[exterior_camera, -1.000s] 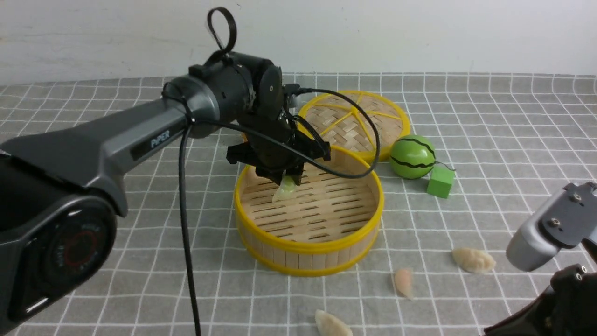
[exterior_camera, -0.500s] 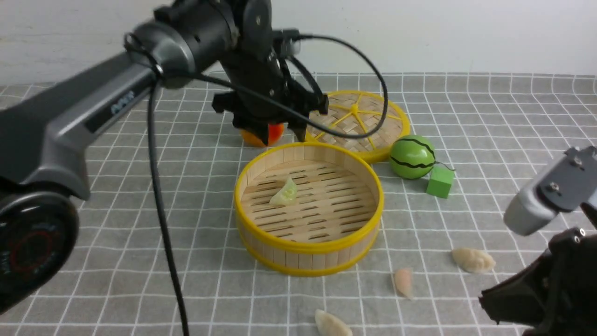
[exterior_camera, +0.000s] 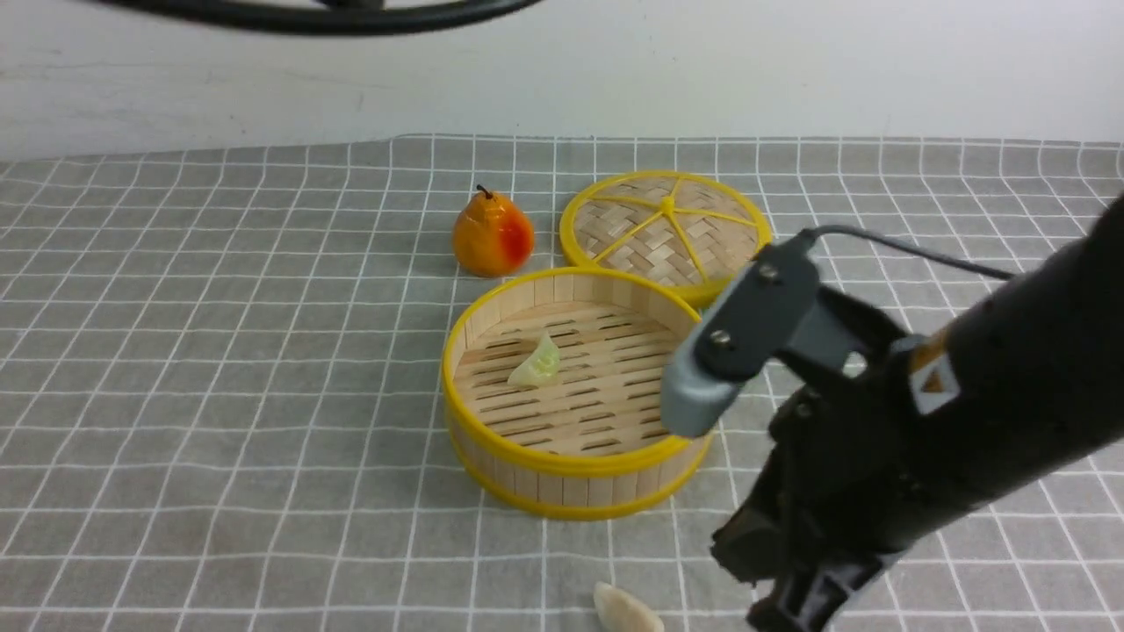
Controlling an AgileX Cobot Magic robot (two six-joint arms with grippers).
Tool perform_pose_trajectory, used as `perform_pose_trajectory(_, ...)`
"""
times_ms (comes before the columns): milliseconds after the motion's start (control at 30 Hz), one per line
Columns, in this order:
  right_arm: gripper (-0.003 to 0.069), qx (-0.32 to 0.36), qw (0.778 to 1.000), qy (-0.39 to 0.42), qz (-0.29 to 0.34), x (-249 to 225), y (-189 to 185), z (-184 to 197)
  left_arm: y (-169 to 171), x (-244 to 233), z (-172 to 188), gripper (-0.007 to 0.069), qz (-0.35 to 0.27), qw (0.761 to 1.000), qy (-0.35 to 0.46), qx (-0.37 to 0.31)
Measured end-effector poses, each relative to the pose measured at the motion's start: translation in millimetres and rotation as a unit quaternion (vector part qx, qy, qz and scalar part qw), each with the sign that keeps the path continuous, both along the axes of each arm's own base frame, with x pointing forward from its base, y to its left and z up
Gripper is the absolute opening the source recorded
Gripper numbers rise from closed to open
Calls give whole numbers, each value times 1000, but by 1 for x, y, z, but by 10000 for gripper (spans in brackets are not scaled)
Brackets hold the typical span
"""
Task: Put the dumplings into the steamer on the table with the grey tablecloth.
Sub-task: 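Reach for and grasp a dumpling lying on the table beside the steamer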
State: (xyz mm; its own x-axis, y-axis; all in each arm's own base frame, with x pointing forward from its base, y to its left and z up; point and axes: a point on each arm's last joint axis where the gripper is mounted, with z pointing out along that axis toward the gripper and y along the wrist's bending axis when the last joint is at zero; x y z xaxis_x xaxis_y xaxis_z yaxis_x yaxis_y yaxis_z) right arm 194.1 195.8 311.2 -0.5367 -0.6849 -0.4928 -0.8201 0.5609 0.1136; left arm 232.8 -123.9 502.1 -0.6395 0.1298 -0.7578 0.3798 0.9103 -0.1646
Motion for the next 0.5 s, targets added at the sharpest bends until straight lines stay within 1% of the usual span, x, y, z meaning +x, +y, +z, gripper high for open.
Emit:
perform_pose_trajectory(33, 0, -4, 1000, 3, -1, 1, 2, -2, 3, -6, 2, -14, 0, 1000, -4, -2)
perform_pose_trajectory(67, 6, -22, 1000, 14, -1, 5, 12, -13, 15, -28, -11, -14, 1, 1000, 13, 8)
perform_pose_trajectory(133, 12, -33, 999, 21, -2, 8, 17, -18, 21, -41, -20, -14, 1, 1000, 22, 13)
perform_pose_trajectory(233, 54, -64, 997, 39, -9, 17, 30, -36, 41, -79, -54, -14, 1, 999, 46, 25)
perform_pose_trajectory(300, 119, -73, 996, 48, -18, 24, 38, -44, 54, -105, -81, -14, 2, 999, 43, 24)
perform_pose_trajectory(367, 201, -78, 995, 55, -28, 30, 43, -52, 64, -124, -104, -14, 7, 999, 40, 16)
perform_pose_trajectory(400, 211, -78, 995, 55, -29, 31, 44, -52, 64, -124, -104, -14, 8, 999, 38, 15)
perform_pose_trajectory(467, 346, -80, 994, 57, -42, 39, 50, -65, 77, -149, -137, -14, 20, 999, 39, 0)
perform_pose_trajectory(500, 377, -80, 994, 57, -44, 40, 52, -68, 79, -153, -144, -14, 22, 999, 40, -2)
